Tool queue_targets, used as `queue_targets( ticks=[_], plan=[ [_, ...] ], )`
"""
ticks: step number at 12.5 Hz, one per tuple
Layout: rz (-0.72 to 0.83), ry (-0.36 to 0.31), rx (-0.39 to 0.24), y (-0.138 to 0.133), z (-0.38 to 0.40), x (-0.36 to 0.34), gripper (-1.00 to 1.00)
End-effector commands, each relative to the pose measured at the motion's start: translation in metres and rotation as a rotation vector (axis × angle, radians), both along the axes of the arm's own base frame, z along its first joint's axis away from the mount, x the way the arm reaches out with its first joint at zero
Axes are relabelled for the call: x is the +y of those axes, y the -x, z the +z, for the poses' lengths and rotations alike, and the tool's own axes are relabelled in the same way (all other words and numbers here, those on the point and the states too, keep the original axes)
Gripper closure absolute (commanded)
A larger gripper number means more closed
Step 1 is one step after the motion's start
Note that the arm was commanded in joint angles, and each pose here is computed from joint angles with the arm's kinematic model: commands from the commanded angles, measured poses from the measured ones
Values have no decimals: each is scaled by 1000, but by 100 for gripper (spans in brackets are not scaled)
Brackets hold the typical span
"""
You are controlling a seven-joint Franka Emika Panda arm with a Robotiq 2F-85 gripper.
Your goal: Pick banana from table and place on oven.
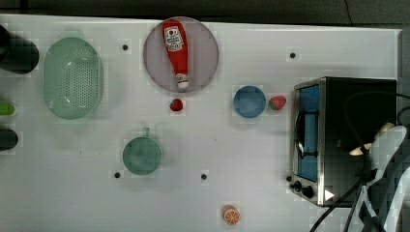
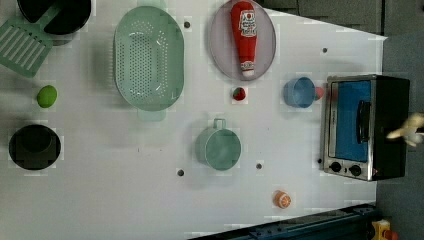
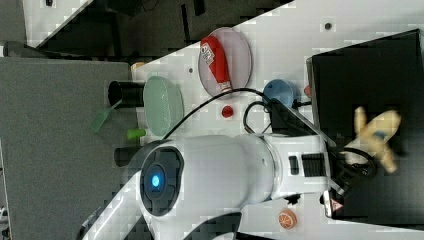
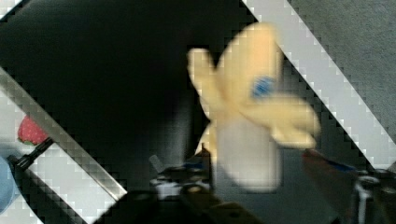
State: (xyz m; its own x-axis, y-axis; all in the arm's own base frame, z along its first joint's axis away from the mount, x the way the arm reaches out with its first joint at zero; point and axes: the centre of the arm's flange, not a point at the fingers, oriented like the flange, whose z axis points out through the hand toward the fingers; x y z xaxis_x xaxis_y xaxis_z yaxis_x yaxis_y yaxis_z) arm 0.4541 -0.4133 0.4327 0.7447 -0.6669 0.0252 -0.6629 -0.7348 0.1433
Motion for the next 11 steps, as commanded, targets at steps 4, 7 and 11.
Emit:
queue_targets(
  ticks=[4,7,11],
  plan=[
    [114,-30,-68,-34,46,49,-100],
    [134,-95,-95,-57,95,127,-100],
    [34,-142,-104,-67,153,256,-100]
  ],
)
